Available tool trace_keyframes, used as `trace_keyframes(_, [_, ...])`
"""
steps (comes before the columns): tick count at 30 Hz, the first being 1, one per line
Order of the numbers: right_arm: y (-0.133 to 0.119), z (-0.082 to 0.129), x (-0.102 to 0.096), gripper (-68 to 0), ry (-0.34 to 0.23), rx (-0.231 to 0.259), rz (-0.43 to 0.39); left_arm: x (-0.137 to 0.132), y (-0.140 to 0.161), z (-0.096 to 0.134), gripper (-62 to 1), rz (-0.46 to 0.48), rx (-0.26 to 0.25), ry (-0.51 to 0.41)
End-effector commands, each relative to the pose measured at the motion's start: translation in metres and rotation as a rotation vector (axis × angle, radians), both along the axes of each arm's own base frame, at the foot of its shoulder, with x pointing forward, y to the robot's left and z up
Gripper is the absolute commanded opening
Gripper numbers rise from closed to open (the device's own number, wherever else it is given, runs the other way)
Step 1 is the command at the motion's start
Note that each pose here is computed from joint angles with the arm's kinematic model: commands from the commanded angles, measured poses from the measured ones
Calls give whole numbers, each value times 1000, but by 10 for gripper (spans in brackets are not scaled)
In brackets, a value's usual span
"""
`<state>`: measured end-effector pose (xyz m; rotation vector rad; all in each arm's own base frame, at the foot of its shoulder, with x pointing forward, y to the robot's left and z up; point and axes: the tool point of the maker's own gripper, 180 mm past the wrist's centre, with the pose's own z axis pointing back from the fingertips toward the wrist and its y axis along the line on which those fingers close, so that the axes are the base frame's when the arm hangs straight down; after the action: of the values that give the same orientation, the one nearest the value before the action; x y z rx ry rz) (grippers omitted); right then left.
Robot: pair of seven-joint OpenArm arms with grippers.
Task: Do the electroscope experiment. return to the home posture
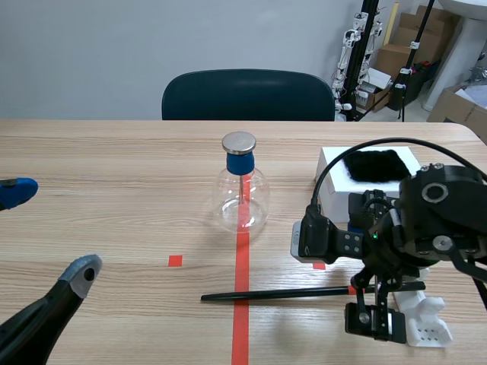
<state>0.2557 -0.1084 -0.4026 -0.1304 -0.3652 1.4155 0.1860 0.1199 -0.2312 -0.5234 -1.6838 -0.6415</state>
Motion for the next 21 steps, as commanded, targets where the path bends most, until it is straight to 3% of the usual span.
trace_keyframes(1, [4, 17, 7, -1, -47, 32, 24, 1, 4, 6, 14, 32, -30, -5])
trace_keyframes(5, [13, 34, 3, -1, -83, 104, 53, -2, 2, 9, 14, 66, -44, 15])
trace_keyframes(8, [18, 49, -2, -1, -107, 183, 50, -3, 0, 8, 14, 84, -25, 28])
trace_keyframes(17, [27, 90, -23, -1, -166, 549, 3, -12, 1, 4, 14, 110, -5, 48])
trace_keyframes(21, [26, 110, -29, -1, -222, 728, -37, -12, 1, 1, 14, 116, 9, 64])
